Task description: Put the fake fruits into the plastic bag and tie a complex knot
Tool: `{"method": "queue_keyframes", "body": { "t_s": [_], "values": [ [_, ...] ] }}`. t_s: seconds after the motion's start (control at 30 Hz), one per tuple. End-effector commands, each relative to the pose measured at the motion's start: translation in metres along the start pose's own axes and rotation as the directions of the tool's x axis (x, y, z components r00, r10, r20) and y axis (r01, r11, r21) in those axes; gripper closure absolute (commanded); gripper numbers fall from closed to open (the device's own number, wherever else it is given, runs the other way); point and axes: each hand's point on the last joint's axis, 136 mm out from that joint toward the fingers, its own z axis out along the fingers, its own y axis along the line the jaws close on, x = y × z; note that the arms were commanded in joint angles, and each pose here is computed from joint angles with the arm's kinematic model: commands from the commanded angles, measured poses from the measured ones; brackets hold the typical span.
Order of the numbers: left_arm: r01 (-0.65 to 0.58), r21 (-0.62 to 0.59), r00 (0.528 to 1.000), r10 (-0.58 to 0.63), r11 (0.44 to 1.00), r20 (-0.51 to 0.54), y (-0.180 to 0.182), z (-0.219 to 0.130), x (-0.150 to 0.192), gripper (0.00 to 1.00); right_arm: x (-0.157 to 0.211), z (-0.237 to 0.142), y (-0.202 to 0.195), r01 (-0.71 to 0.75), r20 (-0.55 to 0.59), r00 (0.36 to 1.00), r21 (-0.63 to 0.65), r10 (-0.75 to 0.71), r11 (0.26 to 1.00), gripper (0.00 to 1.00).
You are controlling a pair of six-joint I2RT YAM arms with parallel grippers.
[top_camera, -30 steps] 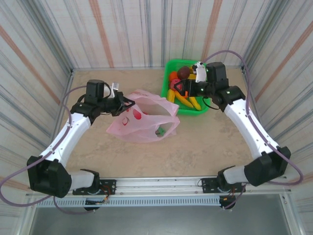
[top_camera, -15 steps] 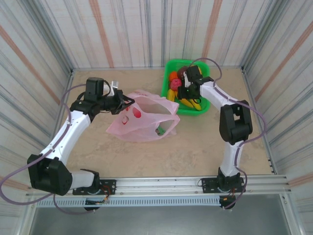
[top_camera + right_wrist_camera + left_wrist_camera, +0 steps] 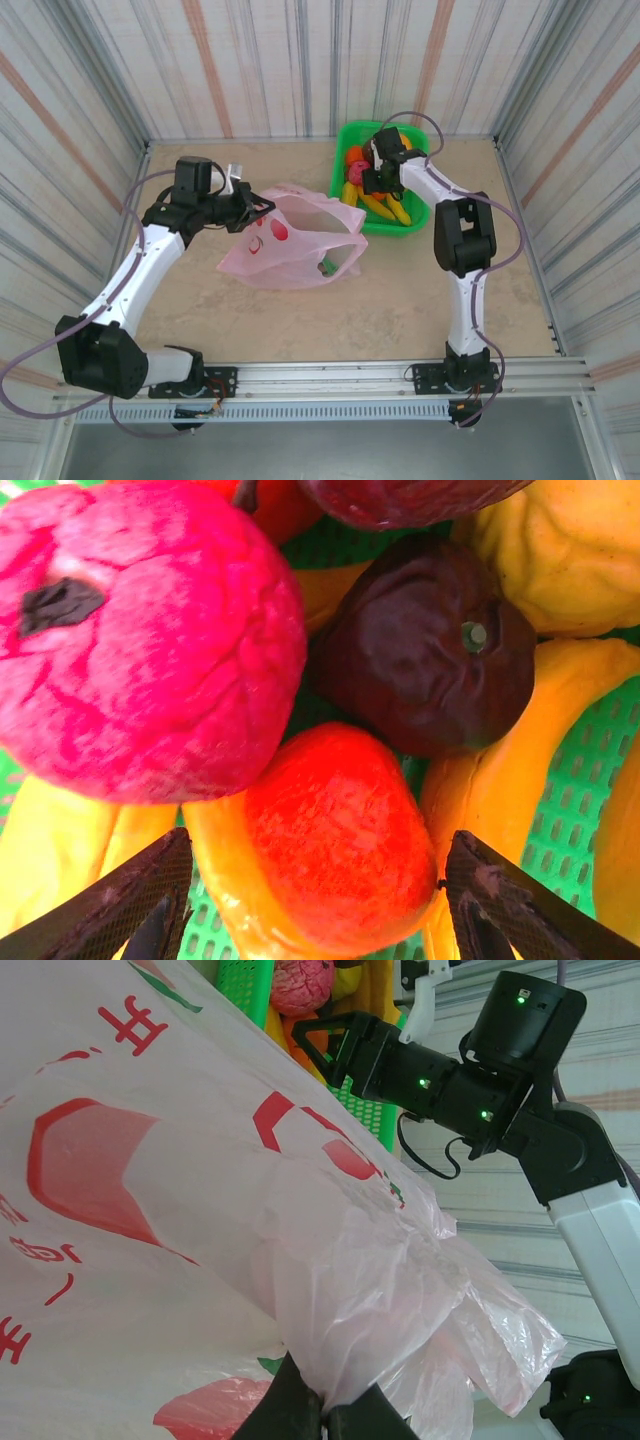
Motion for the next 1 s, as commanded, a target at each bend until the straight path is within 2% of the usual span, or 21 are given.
{"method": "queue_keyframes", "body": {
  "t_s": [0.0,0.23,0.43,0.6,0.83,0.97],
  "values": [
    [-0.022,0.011,1.000,0.022,1.000,0.001,-0.006,-0.005,-0.004,1.00,0.009,0.012,-0.010,0.018,-0.058,0.998,0.033,-0.016,0.999,0.32],
    [-0.019,0.011,1.000,0.019,1.000,0.003,-0.007,-0.005,-0.004,1.00,0.025,0.028,-0.013,0.030,-0.117,0.993,0.042,-0.025,0.999,0.32],
    [-0.018,0.009,1.000,0.018,1.000,0.001,-0.006,-0.005,-0.003,1.00,0.023,0.024,-0.013,0.033,-0.110,0.994,0.042,-0.029,0.999,0.46],
    [-0.019,0.007,1.000,0.019,1.000,0.000,-0.005,-0.005,-0.003,1.00,0.004,-0.008,-0.011,0.034,-0.032,0.999,0.037,-0.033,0.999,0.53],
    [-0.019,0.011,1.000,0.019,1.000,-0.001,-0.006,-0.005,-0.003,1.00,-0.015,-0.062,-0.006,0.023,0.083,0.996,-0.003,-0.023,1.000,0.55],
    [-0.020,0.013,1.000,0.020,1.000,-0.002,-0.006,-0.005,-0.003,1.00,-0.016,-0.106,0.001,0.007,0.153,0.988,-0.052,0.001,0.999,0.56]
  ]
}}
